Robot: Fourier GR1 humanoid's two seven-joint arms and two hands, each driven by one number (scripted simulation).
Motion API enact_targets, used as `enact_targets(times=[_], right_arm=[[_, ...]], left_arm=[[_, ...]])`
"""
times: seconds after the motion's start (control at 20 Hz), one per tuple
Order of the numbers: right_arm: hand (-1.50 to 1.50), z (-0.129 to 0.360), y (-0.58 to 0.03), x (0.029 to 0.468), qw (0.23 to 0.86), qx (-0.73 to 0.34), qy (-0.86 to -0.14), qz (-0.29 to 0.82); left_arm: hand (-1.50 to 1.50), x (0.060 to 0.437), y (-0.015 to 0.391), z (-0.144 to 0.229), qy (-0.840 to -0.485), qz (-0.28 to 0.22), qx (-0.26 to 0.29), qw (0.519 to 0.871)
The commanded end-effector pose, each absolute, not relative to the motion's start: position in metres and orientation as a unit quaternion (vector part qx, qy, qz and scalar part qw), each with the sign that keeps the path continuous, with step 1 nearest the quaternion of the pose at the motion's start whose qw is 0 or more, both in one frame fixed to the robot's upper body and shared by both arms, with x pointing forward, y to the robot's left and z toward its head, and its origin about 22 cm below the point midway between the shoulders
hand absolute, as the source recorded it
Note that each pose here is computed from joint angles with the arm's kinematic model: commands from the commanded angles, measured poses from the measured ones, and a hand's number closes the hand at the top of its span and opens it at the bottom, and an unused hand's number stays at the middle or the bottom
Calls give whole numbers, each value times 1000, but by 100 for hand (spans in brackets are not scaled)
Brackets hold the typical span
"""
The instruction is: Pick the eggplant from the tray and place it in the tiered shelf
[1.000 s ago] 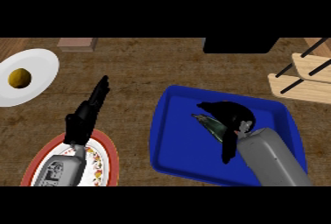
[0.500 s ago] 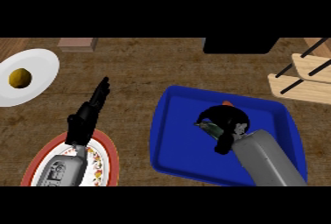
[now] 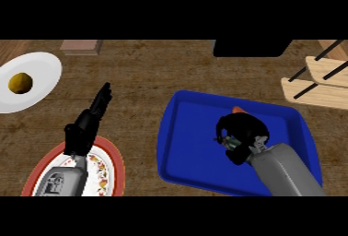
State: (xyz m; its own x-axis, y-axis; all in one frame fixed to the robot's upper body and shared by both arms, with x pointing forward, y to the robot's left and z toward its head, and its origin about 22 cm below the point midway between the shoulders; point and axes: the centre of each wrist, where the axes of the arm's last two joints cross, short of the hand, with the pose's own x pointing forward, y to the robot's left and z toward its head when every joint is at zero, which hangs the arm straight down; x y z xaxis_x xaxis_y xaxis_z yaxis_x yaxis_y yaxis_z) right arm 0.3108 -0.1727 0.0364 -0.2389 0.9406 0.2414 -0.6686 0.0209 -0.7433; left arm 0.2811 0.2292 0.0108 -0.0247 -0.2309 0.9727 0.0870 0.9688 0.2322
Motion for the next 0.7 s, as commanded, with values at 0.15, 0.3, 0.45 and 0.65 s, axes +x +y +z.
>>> enact_targets(times=[0.15, 0.3, 0.45, 0.65], right_arm=[[150, 52, -227, 286, 703, -300, -460, 452], [150, 48, -249, 252, 708, -319, -481, 408], [150, 79, -231, 226, 712, -298, -532, 350], [150, 100, -226, 210, 703, -265, -617, 234]], left_arm=[[0, 277, 249, 9, -696, -99, 70, 708], [0, 275, 235, 3, -705, -103, 64, 698], [0, 277, 233, 17, -701, -110, 60, 702], [0, 272, 243, 19, -702, -103, 62, 702]])
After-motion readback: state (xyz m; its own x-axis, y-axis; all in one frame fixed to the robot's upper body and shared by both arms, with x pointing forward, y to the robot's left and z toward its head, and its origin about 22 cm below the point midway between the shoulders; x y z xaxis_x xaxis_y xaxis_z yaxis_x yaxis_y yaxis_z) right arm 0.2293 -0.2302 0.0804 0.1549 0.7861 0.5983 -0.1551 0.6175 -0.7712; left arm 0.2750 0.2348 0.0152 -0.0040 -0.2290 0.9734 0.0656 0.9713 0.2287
